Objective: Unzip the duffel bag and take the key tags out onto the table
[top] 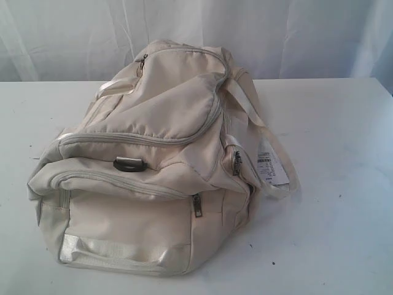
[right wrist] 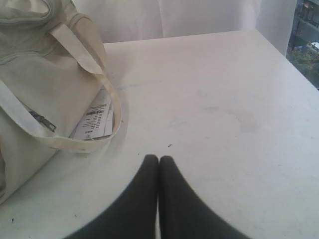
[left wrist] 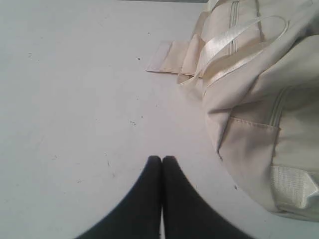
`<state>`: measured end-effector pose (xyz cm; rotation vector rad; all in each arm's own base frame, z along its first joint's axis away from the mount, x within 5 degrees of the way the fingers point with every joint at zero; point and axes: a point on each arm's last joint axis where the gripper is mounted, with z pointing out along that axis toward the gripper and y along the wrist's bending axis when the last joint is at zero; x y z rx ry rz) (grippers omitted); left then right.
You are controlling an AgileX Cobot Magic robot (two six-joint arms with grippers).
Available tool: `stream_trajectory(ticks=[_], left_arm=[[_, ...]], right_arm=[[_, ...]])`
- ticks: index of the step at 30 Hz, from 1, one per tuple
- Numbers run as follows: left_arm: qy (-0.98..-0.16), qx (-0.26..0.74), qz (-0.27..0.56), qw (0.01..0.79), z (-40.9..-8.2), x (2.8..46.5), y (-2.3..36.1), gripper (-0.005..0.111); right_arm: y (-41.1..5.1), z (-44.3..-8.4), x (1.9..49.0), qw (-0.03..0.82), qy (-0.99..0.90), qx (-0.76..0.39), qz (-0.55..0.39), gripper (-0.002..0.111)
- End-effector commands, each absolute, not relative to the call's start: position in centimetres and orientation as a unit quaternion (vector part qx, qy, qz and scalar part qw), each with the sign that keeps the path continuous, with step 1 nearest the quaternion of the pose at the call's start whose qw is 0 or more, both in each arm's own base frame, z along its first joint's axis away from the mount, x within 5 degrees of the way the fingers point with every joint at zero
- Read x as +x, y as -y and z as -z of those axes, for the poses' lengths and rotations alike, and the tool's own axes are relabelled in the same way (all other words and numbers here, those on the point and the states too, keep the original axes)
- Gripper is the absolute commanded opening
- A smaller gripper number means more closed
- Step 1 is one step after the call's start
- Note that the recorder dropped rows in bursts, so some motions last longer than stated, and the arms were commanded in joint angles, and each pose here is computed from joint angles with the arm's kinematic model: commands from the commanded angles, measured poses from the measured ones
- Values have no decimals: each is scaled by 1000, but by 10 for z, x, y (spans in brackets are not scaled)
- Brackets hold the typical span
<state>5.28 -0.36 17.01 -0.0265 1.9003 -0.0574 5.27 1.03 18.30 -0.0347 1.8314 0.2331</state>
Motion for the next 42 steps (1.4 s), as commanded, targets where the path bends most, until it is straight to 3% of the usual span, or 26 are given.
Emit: stream_trajectory(ticks=[1,11,18,26,30,32,34,36,37,38,39,42], left_arm=[[-813,-11,29,582,-169,53,4,0],[-813,-8,31,582,-169,53,4,0],[-813,17,49,580,-169,52,8,0],[-813,19,51,580,-169,52,8,0],[-813,19,51,580,-169,52,8,0],[-813,19,51,580,-169,52,8,0],[-813,19,51,580,-169,52,8,0],[-813,19,51,580,-169,52,8,0],[-813,19,51,580,-169,52,8,0],[-813,19,51,580,-169,52,8,0],[-813,20,51,580,-169,52,8,0],[-813,22,53,580,-169,52,8,0]], right_arm=[[-10,-183,53,608,-789,-27,-87,0],[-10,-183,53,610,-787,-26,-88,0],[-9,-217,55,745,-658,-15,-108,0],[6,-265,35,846,-387,154,-332,0],[6,-277,48,788,-430,215,-384,0],[-8,-299,64,745,-520,180,-377,0],[-26,-324,86,723,-616,63,-307,0],[-58,-339,112,656,-668,-49,-350,0],[-88,-341,128,552,-723,-142,-392,0],[-98,-344,137,514,-739,-177,-399,0],[-126,-339,155,422,-744,-254,-452,0],[-155,-333,176,354,-740,-304,-484,0]])
